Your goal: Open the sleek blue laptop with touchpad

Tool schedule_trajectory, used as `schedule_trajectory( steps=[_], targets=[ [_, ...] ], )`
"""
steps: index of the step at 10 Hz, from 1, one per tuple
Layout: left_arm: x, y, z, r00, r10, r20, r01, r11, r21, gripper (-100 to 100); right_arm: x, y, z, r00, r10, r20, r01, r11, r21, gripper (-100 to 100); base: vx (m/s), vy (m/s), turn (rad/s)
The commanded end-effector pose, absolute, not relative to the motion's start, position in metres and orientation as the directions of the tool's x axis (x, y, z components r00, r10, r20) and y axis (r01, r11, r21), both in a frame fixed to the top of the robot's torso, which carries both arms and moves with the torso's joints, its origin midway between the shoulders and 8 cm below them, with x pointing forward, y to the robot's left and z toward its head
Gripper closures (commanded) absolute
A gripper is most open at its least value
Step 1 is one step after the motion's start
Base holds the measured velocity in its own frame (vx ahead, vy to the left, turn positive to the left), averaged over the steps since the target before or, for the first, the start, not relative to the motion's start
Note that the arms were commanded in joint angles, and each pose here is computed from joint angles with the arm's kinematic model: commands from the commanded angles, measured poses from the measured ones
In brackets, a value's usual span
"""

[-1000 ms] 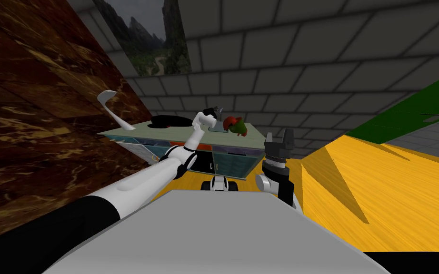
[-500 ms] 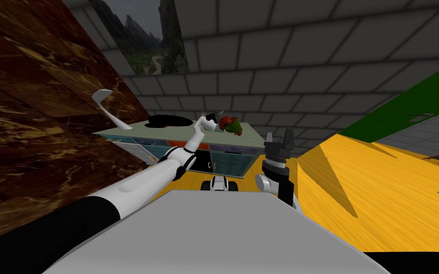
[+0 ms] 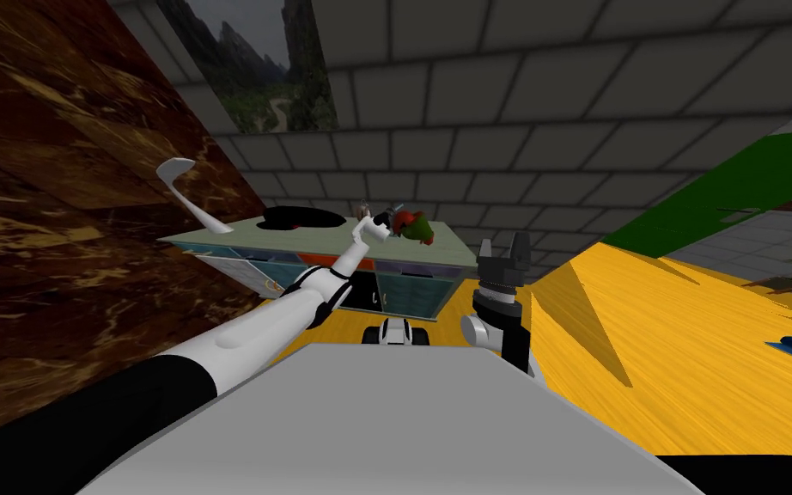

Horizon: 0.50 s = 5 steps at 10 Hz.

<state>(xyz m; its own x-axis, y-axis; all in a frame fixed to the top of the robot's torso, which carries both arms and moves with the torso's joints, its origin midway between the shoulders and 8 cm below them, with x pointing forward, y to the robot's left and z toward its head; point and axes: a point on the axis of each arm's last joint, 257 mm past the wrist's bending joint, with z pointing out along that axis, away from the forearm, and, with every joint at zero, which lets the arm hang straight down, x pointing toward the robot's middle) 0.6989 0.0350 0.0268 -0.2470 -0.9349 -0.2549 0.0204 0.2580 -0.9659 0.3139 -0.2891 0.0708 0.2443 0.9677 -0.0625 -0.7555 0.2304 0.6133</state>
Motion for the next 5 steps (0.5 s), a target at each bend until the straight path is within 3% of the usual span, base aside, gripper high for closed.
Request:
schedule_trajectory(
  steps=[1, 5],
  targets=[
    [0.701, 0.043, -0.001, -0.235, -0.898, -0.372, 0.034, 0.375, -0.927, 100, 0.314, -0.289, 0.071, 0.244, 0.968, -0.062, -0.756, 0.230, 0.613, 0, -0.027, -0.075, -0.011],
    [0.702, 0.050, -0.026, -0.224, -0.846, -0.485, 0.050, 0.487, -0.872, 100, 0.314, -0.289, 0.071, 0.244, 0.968, -0.063, -0.756, 0.230, 0.613, 0, -0.011, -0.055, -0.002]
  ],
)
